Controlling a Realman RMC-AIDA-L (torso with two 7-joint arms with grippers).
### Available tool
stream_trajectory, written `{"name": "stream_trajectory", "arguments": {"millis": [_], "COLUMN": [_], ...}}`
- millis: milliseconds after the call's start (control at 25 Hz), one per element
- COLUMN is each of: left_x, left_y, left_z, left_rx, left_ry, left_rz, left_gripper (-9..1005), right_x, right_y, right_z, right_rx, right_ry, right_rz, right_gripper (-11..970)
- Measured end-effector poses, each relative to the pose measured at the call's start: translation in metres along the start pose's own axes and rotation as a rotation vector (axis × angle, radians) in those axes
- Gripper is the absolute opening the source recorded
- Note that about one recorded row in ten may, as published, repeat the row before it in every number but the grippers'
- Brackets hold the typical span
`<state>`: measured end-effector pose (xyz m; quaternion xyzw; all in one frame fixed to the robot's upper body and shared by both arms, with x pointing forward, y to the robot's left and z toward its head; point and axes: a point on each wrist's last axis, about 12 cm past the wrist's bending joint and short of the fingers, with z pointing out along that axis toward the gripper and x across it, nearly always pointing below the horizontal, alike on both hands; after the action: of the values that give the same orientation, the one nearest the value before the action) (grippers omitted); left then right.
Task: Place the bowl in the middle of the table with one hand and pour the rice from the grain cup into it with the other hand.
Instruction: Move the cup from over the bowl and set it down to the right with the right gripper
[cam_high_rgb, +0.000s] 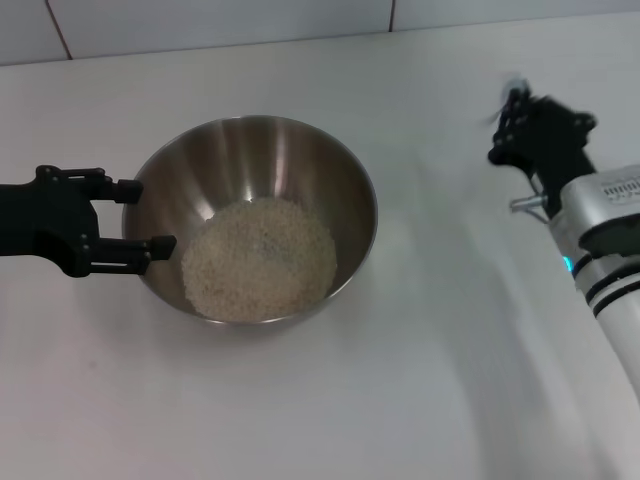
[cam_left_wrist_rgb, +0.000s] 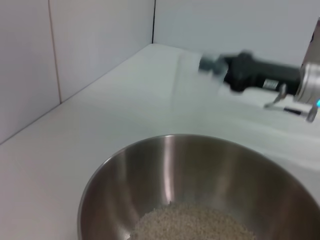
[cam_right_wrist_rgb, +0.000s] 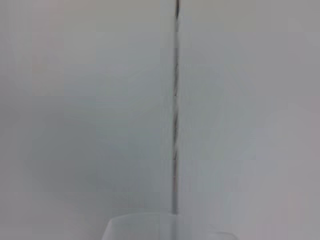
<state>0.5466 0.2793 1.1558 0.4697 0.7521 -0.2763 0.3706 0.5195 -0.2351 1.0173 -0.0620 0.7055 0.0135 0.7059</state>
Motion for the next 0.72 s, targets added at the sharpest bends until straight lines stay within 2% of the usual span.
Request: {"name": "stream_trajectory", "arguments": {"millis": [80, 120, 240, 480, 720], "left_x": [0.000, 0.000, 0.000, -0.002, -0.001], "left_y": [0.000, 0.000, 0.000, 0.001, 0.001], "left_z": [0.000, 0.000, 0.001, 0.002, 0.003], "left_rx": [0.000, 0.000, 0.001, 0.003, 0.003], "left_ry": [0.000, 0.000, -0.001, -0.002, 0.001], "left_rz": [-0.001, -0.001, 0.001, 0.004, 0.003], "left_gripper": [806, 806, 806, 806, 806], "right_x": [0.011, 0.011, 0.016, 0.018, 0.026], "right_y": [-0.002, -0.002, 0.003, 0.008, 0.009], "right_z": [0.011, 0.011, 0.019, 0.024, 0.014], "right_rx": [-0.087, -0.087, -0.182, -0.226, -0.223], "right_ry": [0.104, 0.104, 0.167, 0.207, 0.238], "right_rz": [0.024, 0.024, 0.011, -0.008, 0.006], "right_gripper": [45, 46, 47, 51, 54]}}
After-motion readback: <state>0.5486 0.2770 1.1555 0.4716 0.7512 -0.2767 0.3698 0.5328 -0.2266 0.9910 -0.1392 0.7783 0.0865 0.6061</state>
